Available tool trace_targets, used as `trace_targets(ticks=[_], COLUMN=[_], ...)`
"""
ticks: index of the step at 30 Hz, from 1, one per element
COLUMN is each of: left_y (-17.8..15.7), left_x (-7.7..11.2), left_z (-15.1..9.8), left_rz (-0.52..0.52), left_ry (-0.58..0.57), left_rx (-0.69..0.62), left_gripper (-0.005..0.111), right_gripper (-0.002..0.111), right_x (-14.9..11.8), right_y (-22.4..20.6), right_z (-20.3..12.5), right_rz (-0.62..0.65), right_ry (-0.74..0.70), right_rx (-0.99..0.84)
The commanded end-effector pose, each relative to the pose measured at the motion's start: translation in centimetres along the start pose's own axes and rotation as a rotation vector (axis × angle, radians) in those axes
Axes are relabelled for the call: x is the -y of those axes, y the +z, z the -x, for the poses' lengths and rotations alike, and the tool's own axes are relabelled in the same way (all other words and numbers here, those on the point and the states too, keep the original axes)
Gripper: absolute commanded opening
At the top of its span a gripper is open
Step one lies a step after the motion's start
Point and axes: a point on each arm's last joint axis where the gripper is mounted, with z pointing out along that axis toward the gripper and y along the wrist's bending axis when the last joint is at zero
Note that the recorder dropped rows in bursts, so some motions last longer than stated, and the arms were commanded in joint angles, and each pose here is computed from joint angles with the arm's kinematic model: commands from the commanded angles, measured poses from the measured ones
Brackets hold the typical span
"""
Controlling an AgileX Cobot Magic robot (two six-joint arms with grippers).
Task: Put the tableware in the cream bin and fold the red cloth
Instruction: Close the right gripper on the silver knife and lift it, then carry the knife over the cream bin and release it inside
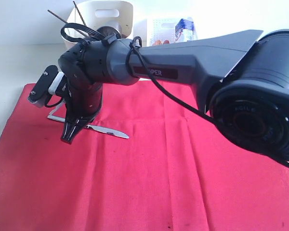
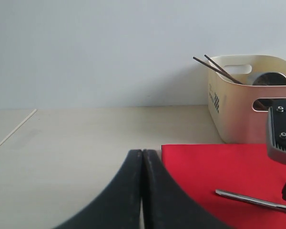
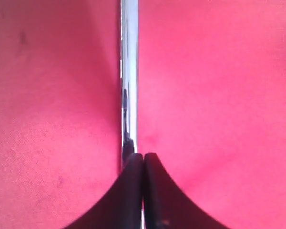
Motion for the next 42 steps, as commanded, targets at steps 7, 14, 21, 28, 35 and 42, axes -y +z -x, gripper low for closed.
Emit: trace_targets(ticks=[7, 14, 21, 28, 35, 42], left_y=[0.0, 0.0, 0.0, 0.0, 0.0, 0.0], left_x=[0.0, 0.0, 0.0, 0.0, 0.0, 0.0], left_z=[0.0, 0.0, 0.0, 0.0, 0.0, 0.0], left_rz=[0.003, 0.003, 0.003, 0.003, 0.003, 0.003], left_ry=[0.002, 0.002, 0.002, 0.002, 0.002, 0.002], left_rx=[0.008, 0.008, 0.008, 0.008, 0.008, 0.008], left_gripper=[0.000, 0.000, 0.000, 0.000, 0.000, 0.000], right_gripper=[0.000, 0.033, 0.051, 0.010, 0.000, 0.000], right_x=[2.9, 2.0, 1.5, 1.1, 1.2, 2.3], right_y=[-3.3, 0.2, 2.2, 2.7, 1.6, -2.9], right_z=[1.2, 0.7, 0.2, -0.4, -0.1, 1.4], right_rz=[0.233, 0.189, 0.213, 0.241, 0.250, 0.203], right_ry=[0.096, 0.176, 0.159, 0.106, 0.062, 0.038], right_rx=[0.113, 0.053, 0.038, -0.006, -0.002, 0.097])
